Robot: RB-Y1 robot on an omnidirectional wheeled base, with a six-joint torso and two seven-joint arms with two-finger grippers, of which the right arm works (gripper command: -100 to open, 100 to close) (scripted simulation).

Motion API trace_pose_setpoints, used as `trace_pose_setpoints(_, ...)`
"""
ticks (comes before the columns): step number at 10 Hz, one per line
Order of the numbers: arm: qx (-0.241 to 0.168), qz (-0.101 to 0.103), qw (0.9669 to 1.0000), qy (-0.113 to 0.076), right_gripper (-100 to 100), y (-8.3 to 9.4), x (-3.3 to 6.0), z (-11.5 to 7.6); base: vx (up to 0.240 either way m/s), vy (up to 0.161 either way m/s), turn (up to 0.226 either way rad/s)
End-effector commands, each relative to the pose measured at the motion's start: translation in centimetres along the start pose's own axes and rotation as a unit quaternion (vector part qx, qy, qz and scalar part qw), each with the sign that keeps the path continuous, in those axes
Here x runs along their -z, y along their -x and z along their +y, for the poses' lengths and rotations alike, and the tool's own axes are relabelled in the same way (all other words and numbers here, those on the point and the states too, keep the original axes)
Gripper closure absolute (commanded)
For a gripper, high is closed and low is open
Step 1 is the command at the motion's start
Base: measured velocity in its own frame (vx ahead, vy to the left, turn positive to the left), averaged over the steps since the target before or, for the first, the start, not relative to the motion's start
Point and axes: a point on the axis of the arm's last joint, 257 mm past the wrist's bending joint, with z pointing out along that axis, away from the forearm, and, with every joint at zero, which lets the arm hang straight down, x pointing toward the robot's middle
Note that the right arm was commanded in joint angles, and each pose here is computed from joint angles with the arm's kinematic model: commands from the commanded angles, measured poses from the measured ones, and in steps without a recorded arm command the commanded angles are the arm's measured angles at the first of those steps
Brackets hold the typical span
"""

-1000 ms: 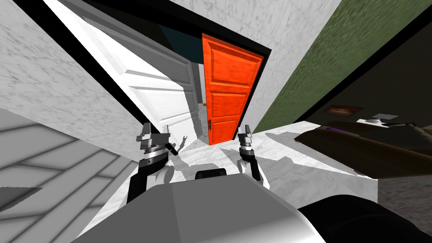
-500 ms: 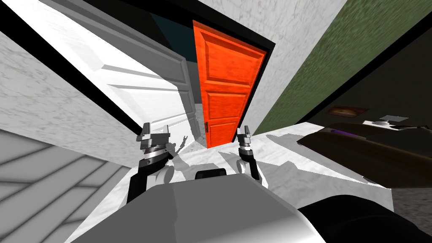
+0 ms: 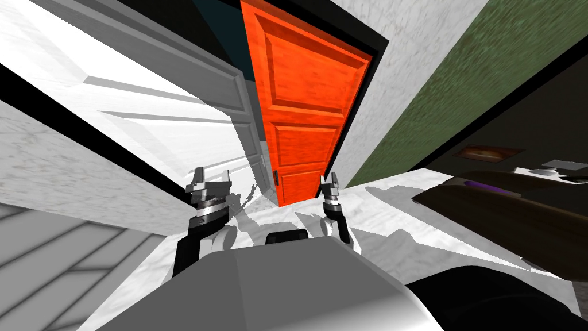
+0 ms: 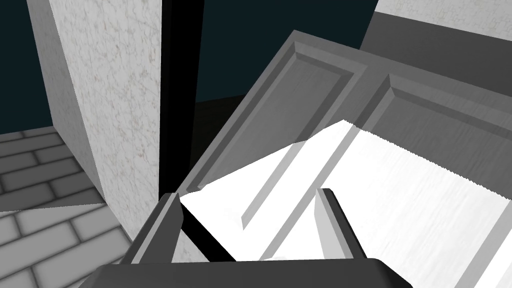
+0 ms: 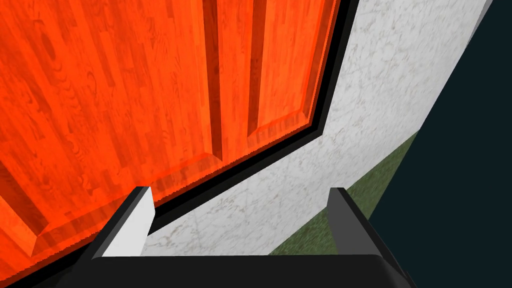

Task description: Push the door open

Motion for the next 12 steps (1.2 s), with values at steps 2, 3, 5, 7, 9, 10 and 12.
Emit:
trace_pose_setpoints(2, -0.036, -0.005, 0.9993, -0.009, -100, 0.1, 0.47, -1.4, 0.196, -0.134, 0.05)
trace_pose_setpoints(3, -0.052, -0.008, 0.9985, -0.013, -100, 0.2, 0.66, -1.9, 0.201, -0.127, 0.064)
trace_pose_setpoints(5, -0.079, -0.014, 0.9966, -0.021, -100, 0.3, 1.02, -3.0, 0.158, -0.097, 0.063)
trace_pose_setpoints(7, -0.109, -0.021, 0.9934, -0.029, -100, 0.4, 1.47, -4.2, 0.134, -0.105, 0.063)
trace_pose_setpoints(9, -0.132, -0.027, 0.9903, -0.035, -100, 0.5, 1.82, -5.1, 0.11, -0.076, 0.072)
trace_pose_setpoints(10, -0.145, -0.03, 0.9882, -0.038, -100, 0.6, 2.03, -5.6, 0.078, -0.042, 0.05)
trace_pose_setpoints(12, -0.173, -0.039, 0.9831, -0.046, -100, 0.7, 2.52, -6.8, 0.091, -0.039, 0.084)
